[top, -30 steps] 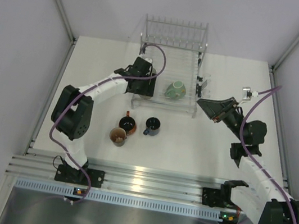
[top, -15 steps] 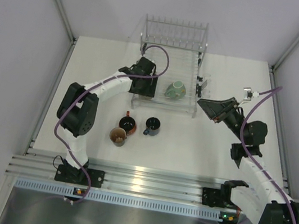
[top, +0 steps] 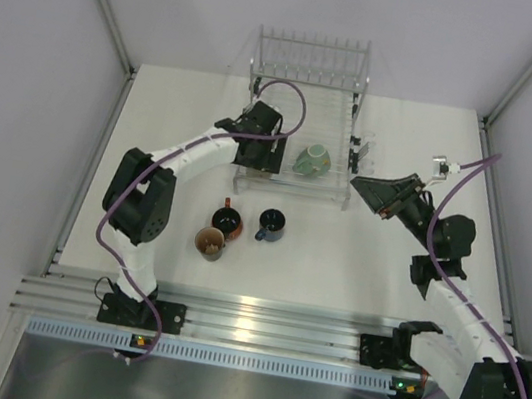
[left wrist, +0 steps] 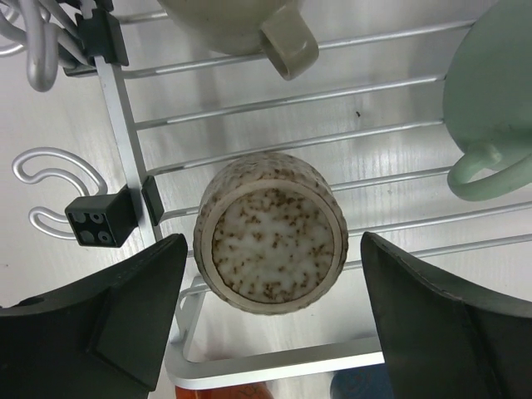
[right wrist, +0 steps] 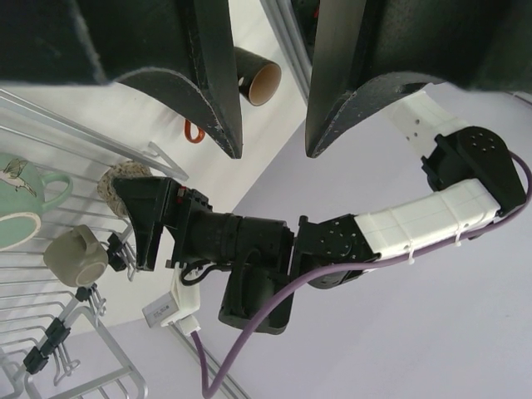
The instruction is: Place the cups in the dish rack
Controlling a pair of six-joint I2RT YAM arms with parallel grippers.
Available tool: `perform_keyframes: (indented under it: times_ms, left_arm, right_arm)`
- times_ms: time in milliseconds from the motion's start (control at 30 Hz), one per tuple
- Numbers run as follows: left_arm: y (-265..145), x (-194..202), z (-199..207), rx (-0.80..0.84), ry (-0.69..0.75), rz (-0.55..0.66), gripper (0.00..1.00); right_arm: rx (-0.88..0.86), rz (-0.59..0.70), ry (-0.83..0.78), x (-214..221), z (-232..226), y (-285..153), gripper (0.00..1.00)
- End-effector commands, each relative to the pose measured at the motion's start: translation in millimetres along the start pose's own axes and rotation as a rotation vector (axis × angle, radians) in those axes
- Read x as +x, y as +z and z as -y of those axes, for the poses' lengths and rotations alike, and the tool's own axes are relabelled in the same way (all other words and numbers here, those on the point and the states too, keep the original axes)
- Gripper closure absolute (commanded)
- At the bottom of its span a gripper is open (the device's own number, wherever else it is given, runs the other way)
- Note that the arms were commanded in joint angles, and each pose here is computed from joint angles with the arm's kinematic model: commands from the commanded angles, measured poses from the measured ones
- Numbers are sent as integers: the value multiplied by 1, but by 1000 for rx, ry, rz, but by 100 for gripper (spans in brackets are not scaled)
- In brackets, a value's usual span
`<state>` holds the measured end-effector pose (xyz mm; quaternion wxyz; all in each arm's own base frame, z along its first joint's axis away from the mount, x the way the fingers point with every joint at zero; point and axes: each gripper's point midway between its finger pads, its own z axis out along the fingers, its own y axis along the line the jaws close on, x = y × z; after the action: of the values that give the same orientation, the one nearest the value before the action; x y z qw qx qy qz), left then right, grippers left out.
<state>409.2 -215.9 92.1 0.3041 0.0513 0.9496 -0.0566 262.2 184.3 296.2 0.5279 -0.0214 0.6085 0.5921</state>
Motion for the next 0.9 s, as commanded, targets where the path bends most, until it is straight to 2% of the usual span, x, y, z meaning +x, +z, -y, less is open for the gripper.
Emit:
perform_keyframes:
  times_ms: [0,267,400,567,633,667,733,767,800,867]
  left_arm:
    - [-19,-32,8,9,9,95,9]
    - [-32,-44,8,-5,4,141,6]
    - [-69,-72,2,-45,-12,258,7]
    - [-120,-93,-2,-35,-71,391,7]
    - [-149,-108,0,18,-106,499,6]
    - [-144,-94,2,50,-88,485,6]
    - [-170,-103,12,155,-84,592,5]
    - [-173,-98,21,220,-66,591,3]
    - [-177,-89,24,257,-54,588,2]
    - [-178,-80,32,319,-30,564,2]
  right_arm:
    - [-27,30,-63,-11,-8,-3,63]
    - [-18,25,-68,-11,-8,-3,63]
    - [19,9,-112,-10,-4,-4,63]
    - [162,-29,-149,-6,17,-6,62]
    - [206,-26,-205,-11,20,-2,62]
    - [239,-78,-190,3,25,-1,62]
    - [308,-86,-252,1,32,7,62]
    - [301,-126,-264,15,26,14,62]
    - [374,-162,-280,25,42,16,62]
    - [359,-220,-301,41,31,30,62]
